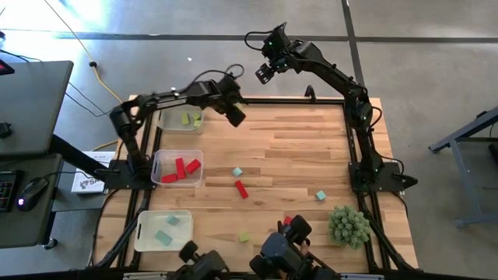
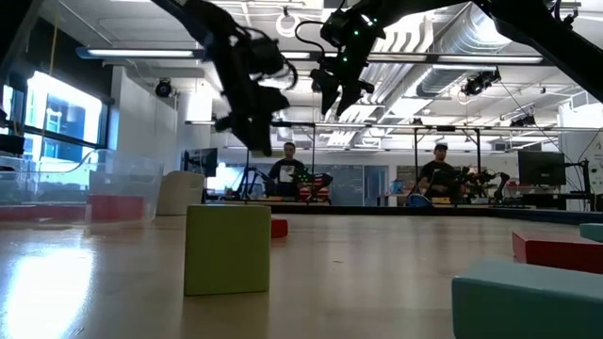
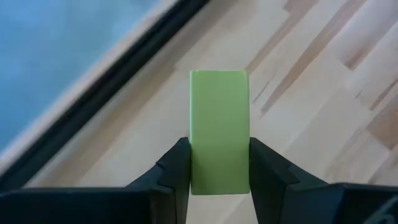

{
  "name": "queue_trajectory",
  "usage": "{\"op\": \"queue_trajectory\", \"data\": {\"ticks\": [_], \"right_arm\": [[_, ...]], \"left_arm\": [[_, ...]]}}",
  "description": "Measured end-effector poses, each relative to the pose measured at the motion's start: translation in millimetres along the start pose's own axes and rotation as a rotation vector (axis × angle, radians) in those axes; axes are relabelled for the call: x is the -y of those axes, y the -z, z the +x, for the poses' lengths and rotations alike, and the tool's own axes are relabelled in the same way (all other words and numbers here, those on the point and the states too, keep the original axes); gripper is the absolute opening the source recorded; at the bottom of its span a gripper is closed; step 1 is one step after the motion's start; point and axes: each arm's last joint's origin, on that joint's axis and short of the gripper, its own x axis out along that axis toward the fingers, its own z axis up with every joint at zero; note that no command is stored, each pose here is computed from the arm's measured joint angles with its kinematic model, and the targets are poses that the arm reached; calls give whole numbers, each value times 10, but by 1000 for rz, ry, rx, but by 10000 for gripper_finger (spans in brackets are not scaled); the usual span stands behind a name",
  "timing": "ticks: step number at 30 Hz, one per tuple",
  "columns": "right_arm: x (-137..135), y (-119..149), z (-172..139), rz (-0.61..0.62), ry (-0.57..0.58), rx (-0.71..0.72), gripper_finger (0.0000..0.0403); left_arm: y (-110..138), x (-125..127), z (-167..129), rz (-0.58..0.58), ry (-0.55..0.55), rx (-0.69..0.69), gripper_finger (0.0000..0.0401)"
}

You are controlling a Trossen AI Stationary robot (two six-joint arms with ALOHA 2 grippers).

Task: Sort & place blocks by color
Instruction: Put the top light green block into the gray bin

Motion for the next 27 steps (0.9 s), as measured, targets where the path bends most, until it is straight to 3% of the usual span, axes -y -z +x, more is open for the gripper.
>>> {"op": "queue_trajectory", "data": {"ticks": [6, 11, 16, 27], "right_arm": [[-4, 2, 1, 8, -13, -3, 239], [-27, 3, -1, 20, -66, -4, 239], [-70, 4, -9, 12, -75, -3, 239], [-132, 0, -21, 7, -88, 4, 239]], "left_arm": [[108, -264, -483, -32, -129, -27, 99], [272, -536, -668, -85, -241, -98, 99], [526, -734, -621, -172, -250, -185, 99], [997, -873, -319, -241, -276, -362, 99]]}}
